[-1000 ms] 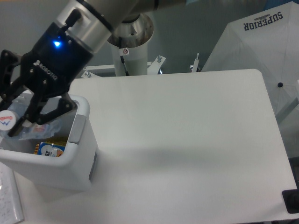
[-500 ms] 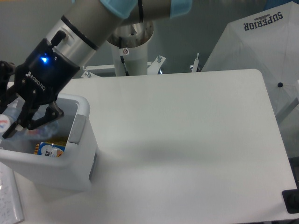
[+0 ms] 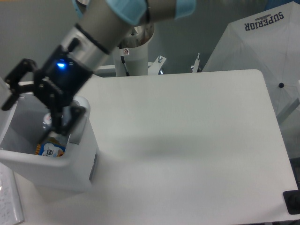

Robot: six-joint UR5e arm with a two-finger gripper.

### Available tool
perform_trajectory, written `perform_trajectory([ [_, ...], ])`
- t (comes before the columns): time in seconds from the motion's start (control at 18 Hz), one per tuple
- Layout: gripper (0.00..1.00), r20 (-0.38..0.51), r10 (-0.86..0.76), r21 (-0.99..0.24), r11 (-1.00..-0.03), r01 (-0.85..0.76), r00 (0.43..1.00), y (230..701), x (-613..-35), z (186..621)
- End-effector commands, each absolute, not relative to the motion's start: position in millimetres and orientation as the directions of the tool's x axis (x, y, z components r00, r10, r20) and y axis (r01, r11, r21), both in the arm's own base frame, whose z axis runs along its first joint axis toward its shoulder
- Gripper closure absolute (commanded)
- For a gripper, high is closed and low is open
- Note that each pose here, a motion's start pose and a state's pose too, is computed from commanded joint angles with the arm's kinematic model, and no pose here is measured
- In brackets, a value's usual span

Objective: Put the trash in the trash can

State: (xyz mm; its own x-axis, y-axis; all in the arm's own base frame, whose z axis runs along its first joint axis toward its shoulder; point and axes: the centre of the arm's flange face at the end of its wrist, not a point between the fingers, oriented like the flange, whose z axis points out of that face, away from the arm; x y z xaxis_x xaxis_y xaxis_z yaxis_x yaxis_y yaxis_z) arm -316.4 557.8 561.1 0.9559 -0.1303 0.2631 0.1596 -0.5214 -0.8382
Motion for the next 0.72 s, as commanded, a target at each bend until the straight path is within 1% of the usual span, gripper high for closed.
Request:
perform_trajectory([
  [0.17,0.00,0.273,-0.044,-0.831,-0.514,0.213,0.961,529.7,-366.4,553.0],
  [0.28,0.00,0.286,-0.001,-0.821,-0.516,0.245,0.958,519.8,-393.7,540.4],
  [0.39,0.00,0.266,0.039,-0.809,-0.534,0.245,0.963,515.0,-406.8,532.6],
  [0.5,0.00,0.226,0.125,-0.771,-0.583,0.256,0.966,507.8,-417.8,518.2],
  [0.56,0.00,0.205,0.173,-0.740,-0.617,0.268,0.963,504.6,-423.8,503.1],
  [0.67,0.00,0.127,0.226,-0.677,-0.692,0.251,0.966,496.3,-429.9,472.2],
  [0.72,0.00,0.082,0.225,-0.648,-0.728,0.223,0.971,492.1,-431.3,458.3],
])
